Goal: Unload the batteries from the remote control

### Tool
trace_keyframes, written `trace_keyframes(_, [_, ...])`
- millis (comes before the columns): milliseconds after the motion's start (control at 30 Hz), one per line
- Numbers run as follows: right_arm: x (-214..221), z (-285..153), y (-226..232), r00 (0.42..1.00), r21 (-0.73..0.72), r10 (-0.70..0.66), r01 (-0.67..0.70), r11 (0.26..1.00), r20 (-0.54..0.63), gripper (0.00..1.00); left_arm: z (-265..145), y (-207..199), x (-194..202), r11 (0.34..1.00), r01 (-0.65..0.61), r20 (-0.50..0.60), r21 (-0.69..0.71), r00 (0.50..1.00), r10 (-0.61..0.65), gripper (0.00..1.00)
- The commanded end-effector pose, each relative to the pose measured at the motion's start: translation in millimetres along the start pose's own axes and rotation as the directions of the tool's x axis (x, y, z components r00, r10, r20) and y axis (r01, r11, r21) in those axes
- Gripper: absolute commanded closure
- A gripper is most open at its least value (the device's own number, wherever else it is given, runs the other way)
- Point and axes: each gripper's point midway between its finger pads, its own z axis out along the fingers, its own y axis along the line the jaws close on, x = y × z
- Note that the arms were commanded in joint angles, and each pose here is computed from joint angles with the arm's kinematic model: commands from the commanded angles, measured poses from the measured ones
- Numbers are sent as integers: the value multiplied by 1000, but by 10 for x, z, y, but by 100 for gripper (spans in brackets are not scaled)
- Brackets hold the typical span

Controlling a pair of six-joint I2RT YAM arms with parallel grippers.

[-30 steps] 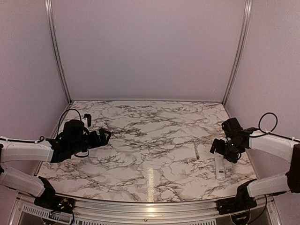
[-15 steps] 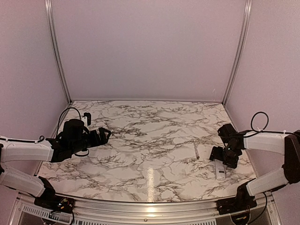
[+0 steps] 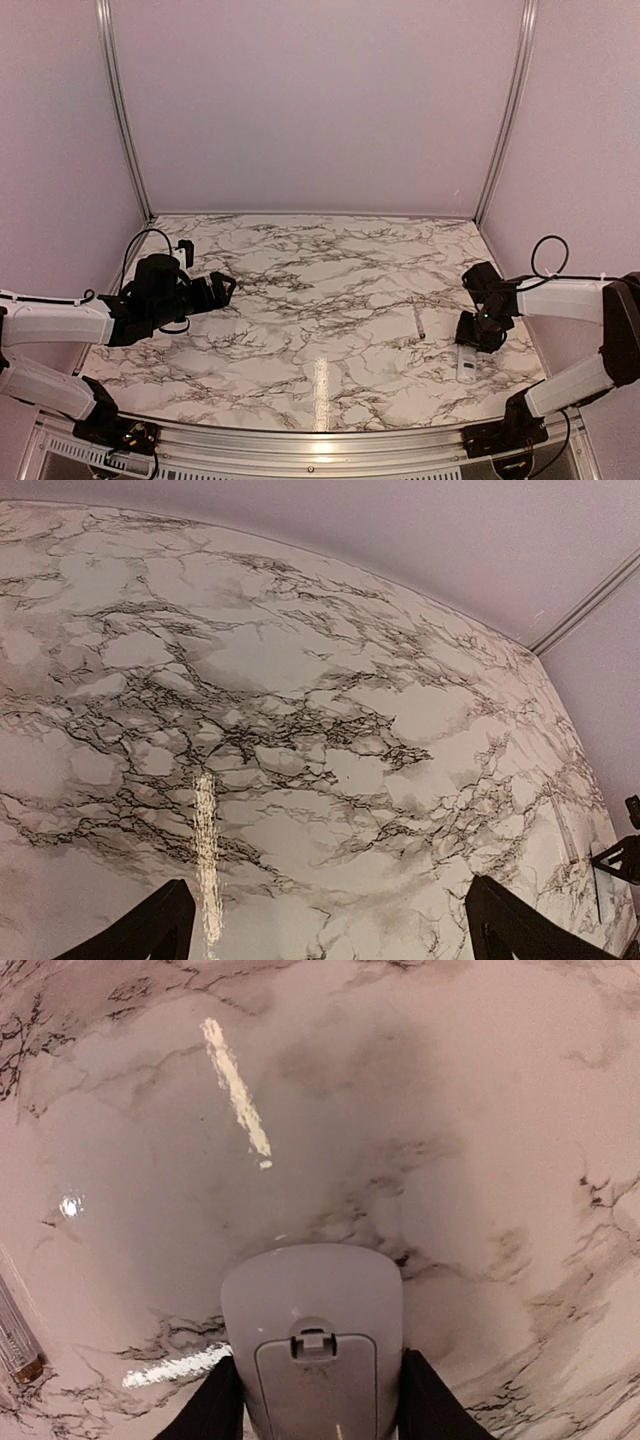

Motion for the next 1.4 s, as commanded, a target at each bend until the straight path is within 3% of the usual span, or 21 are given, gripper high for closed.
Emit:
trace_keyframes(0, [195, 92, 183, 995, -77, -5, -2, 997, -95, 60, -3, -60, -104, 1000, -14, 33, 7, 999, 14, 1])
trace_keyframes(67, [211, 94, 190, 995, -78, 12, -20, 997, -102, 68, 11, -71, -91, 1000, -14, 26, 12, 1000, 14, 1])
trace_keyframes(200, [215, 78, 219, 993, -94, 44, -54, 994, -109, 67, 19, -86, -83, 1000, -14, 22, 20, 1000, 14, 1])
trace_keyframes(267, [189, 59, 236, 994, -100, 49, -59, 993, -101, 58, 14, -83, -80, 1000, -15, 21, 20, 1000, 15, 1])
trace_keyframes(333, [160, 41, 253, 995, -107, 43, -53, 993, -92, 43, 3, -83, -84, 1000, -16, 24, 21, 1000, 15, 1])
trace_keyframes(433, [157, 52, 256, 995, -102, 33, -43, 994, -96, 41, -14, -96, -100, 1000, -16, 29, 27, 999, 15, 1])
trace_keyframes(533, [226, 92, 287, 991, -119, 26, -41, 992, -129, 49, -28, -94, -106, 999, -16, 32, 28, 999, 15, 1])
trace_keyframes(667, [298, 133, 293, 988, -131, 24, -45, 990, -153, 71, -49, -98, -113, 999, -15, 36, 32, 999, 14, 1])
trace_keyframes(900, [296, 90, 329, 989, -160, 20, -44, 986, -147, 99, -70, -124, -128, 999, -16, 39, 45, 999, 15, 1])
trace_keyframes(1367, [-14, -354, 636, 995, -321, 80, -97, 942, -66, 100, -84, -164, -114, 997, -19, 42, 77, 999, 16, 1])
